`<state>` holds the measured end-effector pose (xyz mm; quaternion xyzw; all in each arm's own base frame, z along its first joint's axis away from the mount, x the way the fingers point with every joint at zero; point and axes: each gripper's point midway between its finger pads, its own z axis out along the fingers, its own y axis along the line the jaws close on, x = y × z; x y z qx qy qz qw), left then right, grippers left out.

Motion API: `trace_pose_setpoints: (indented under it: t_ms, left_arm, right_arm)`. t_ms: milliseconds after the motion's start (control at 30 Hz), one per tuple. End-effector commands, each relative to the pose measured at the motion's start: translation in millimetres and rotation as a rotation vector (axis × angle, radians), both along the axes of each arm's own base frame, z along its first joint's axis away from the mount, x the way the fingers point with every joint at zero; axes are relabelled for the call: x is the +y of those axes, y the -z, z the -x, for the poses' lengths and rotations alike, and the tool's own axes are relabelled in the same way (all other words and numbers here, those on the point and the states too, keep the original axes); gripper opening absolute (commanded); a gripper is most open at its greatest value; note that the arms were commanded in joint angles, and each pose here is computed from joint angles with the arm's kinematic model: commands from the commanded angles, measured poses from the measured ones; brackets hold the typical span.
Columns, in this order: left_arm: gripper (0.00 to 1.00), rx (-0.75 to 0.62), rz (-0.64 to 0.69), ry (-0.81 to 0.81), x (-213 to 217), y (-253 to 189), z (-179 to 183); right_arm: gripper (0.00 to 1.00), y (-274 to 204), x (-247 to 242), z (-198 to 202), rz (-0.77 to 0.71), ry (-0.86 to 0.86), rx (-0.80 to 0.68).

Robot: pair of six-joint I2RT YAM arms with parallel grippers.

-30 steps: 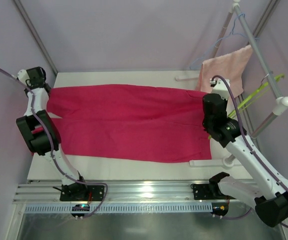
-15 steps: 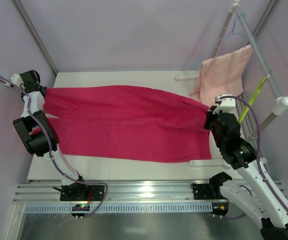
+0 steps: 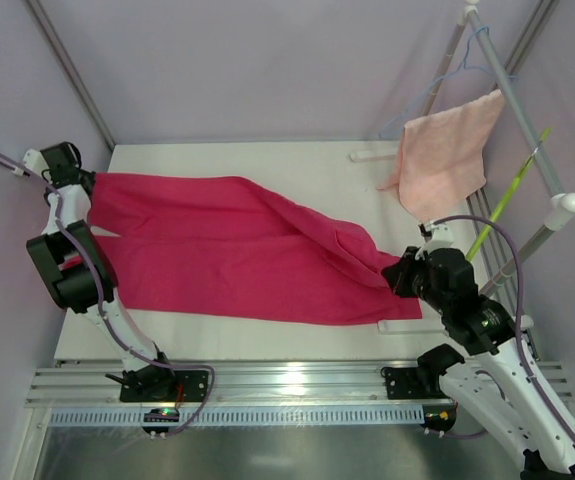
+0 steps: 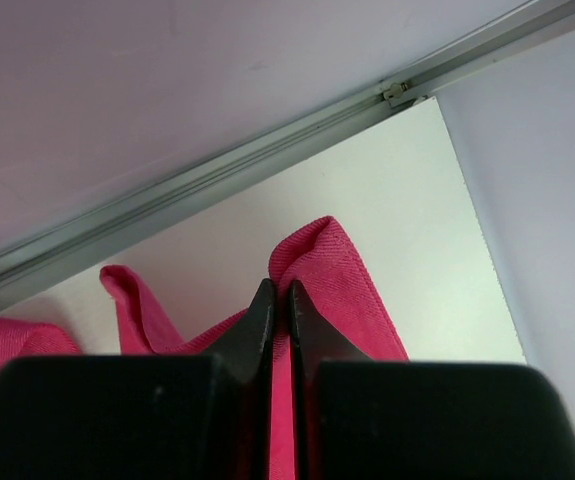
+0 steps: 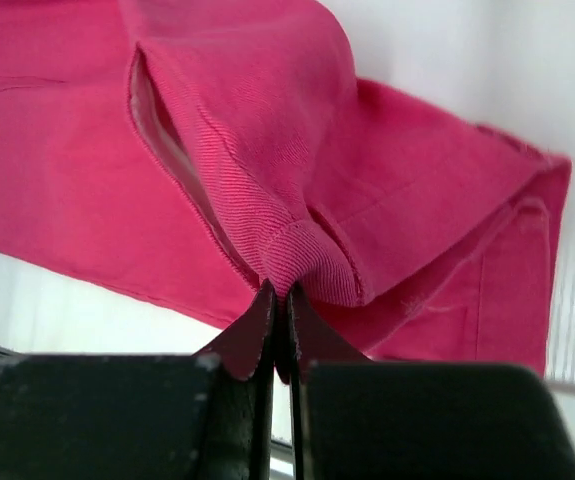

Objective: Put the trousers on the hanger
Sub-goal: Fold the trousers

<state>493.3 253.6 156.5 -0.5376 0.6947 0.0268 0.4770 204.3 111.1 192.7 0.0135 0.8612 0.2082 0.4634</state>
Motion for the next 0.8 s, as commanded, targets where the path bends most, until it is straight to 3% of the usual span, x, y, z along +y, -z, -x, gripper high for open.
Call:
trace_pose_setpoints:
  t_ms: [0, 67, 167, 200, 300, 367, 567, 767]
  left_arm:
    - [0.01, -0.069, 0.034, -0.031, 5, -8, 3]
    - [0.01, -0.069, 0.037, -0.029, 5, -8, 4]
    - [0.00, -0.066, 0.045, -0.022, 1, -9, 7]
    - [0.01, -0.073, 0.042, -0.020, 1, -11, 7]
    - [0.00, -0.080, 0.030, -0.004, -1, -15, 7]
    - [0.01, -0.083, 0.034, 0.007, -2, -16, 6]
    - [0.00, -0.086, 0.058, 0.060, -12, -14, 4]
    - [0.00, -0.108, 0.036, 0.136, -21, -19, 2]
  right_arm:
    - [0.04, 24, -19, 15, -0.057, 0.190, 0.136]
    - [0.07, 33, -37, 23, -0.033, 0.300, 0.184]
    - [0.27, 27, -58, 33, -0.090, 0.463, 0.182]
    - [0.37, 22, -50, 35, -0.116, 0.407, 0.169]
    - [0.51, -29, -25, 31, -0.233, 0.209, -0.038]
    - [0.55, -58, -6, 28, -0.265, 0.072, -0.147]
    - [0.58, -71, 50, 0, -0.245, -0.205, -0.204]
    - [0.63, -74, 114, -56, -0.048, -0.393, -0.208]
